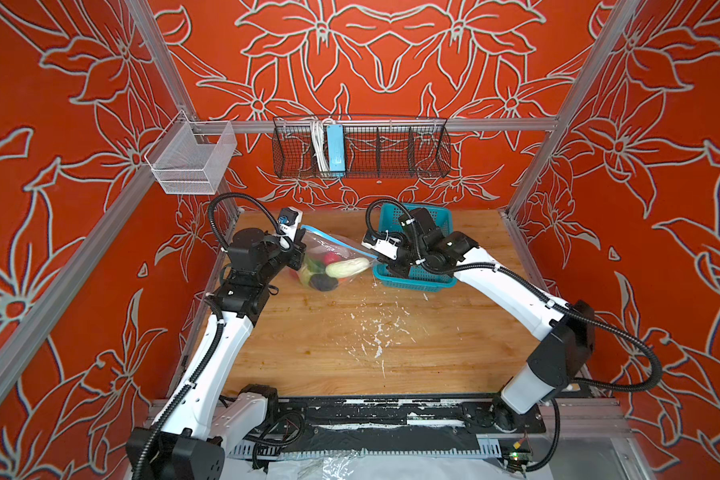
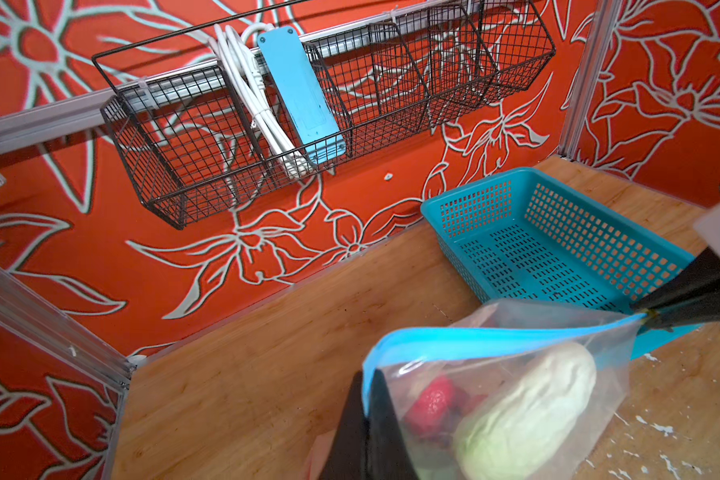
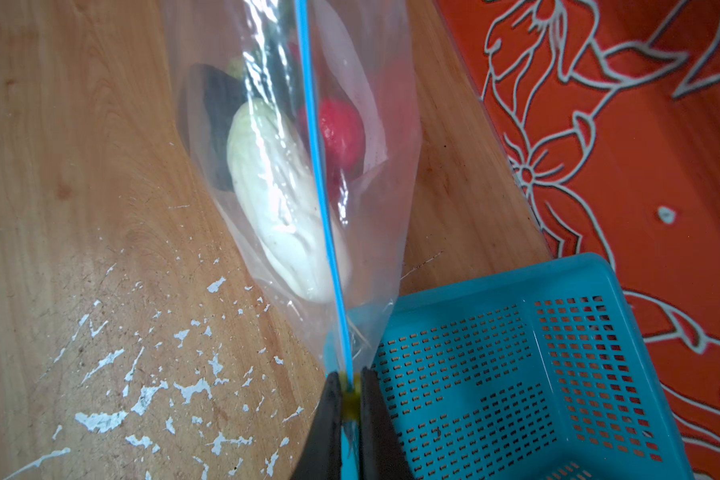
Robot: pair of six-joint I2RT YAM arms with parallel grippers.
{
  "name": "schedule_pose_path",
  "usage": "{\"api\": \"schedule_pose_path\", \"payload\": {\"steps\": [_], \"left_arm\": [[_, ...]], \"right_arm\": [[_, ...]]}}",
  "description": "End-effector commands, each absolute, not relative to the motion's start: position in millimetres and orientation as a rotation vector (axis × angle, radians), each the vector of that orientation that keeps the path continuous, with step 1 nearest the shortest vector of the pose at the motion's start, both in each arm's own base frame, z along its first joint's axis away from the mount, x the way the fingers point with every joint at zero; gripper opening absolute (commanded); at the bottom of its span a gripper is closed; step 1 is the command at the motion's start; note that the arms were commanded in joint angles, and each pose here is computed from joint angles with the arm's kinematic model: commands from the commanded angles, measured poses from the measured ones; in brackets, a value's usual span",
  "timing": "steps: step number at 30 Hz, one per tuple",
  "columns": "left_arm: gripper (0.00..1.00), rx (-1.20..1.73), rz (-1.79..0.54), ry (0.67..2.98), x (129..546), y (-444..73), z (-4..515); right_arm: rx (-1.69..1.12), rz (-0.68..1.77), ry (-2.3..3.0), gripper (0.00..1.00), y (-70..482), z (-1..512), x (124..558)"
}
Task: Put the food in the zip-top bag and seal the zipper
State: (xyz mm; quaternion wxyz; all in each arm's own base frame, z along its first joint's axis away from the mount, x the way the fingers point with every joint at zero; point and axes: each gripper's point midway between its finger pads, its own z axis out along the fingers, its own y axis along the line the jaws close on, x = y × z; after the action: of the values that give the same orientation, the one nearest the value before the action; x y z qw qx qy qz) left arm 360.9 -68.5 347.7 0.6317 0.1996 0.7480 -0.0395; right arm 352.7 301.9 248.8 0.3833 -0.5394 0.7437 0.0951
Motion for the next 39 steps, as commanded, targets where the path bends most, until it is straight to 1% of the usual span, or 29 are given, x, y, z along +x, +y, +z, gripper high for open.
{"api": "schedule_pose_path", "payload": {"steps": [1, 4, 5, 9, 15, 21, 25, 29, 34, 36, 39], "left_arm": [[0.0, 0.376, -0.048, 1.592, 355.1, -57.2, 397.4], [0.0, 0.363, -0.103, 1.599, 351.6, -61.6, 402.6], [0.0, 0.361, -0.118, 1.565, 340.6, -62.9, 415.0], [0.0, 0.321, -0.17, 1.544, 328.5, -63.9, 424.6], [0.0, 0.059, -0.216, 1.556, 311.1, -39.2, 433.2], [0.0, -0.019, -0.388, 1.587, 279.5, -48.8, 429.7], [0.0, 0.018, -0.476, 1.611, 254.7, -63.5, 424.2], [0.0, -0.083, -0.557, 1.657, 239.9, -62.1, 413.5], [0.0, -0.222, -0.615, 1.73, 241.8, -57.7, 388.1], [0.0, -0.276, -0.628, 1.762, 251.5, -56.7, 377.3], [0.0, -0.388, -0.578, 1.812, 273.2, -46.2, 354.7]], "right_arm": [[-1.263, 0.287, 1.965, 0.0, 294.9, 264.7, 349.6], [-1.224, 0.368, 1.93, 0.0, 307.1, 283.4, 343.7], [-1.224, 0.389, 1.917, 0.0, 311.2, 287.4, 340.5], [-1.238, 0.424, 1.882, 0.0, 324.1, 296.3, 328.5], [-1.237, 0.482, 1.866, 0.0, 334.1, 315.0, 308.9], [-1.281, 0.554, 1.841, 0.0, 339.7, 322.3, 280.5], [-1.272, 0.556, 1.864, 0.0, 335.3, 324.3, 267.4], [-1.242, 0.575, 1.872, 0.0, 327.7, 327.4, 257.8], [-1.219, 0.616, 1.877, 0.0, 323.8, 322.9, 248.8], [-1.208, 0.608, 1.882, 0.0, 325.0, 318.6, 252.0], [-1.19, 0.587, 1.914, 0.0, 332.8, 309.2, 265.0]]}}
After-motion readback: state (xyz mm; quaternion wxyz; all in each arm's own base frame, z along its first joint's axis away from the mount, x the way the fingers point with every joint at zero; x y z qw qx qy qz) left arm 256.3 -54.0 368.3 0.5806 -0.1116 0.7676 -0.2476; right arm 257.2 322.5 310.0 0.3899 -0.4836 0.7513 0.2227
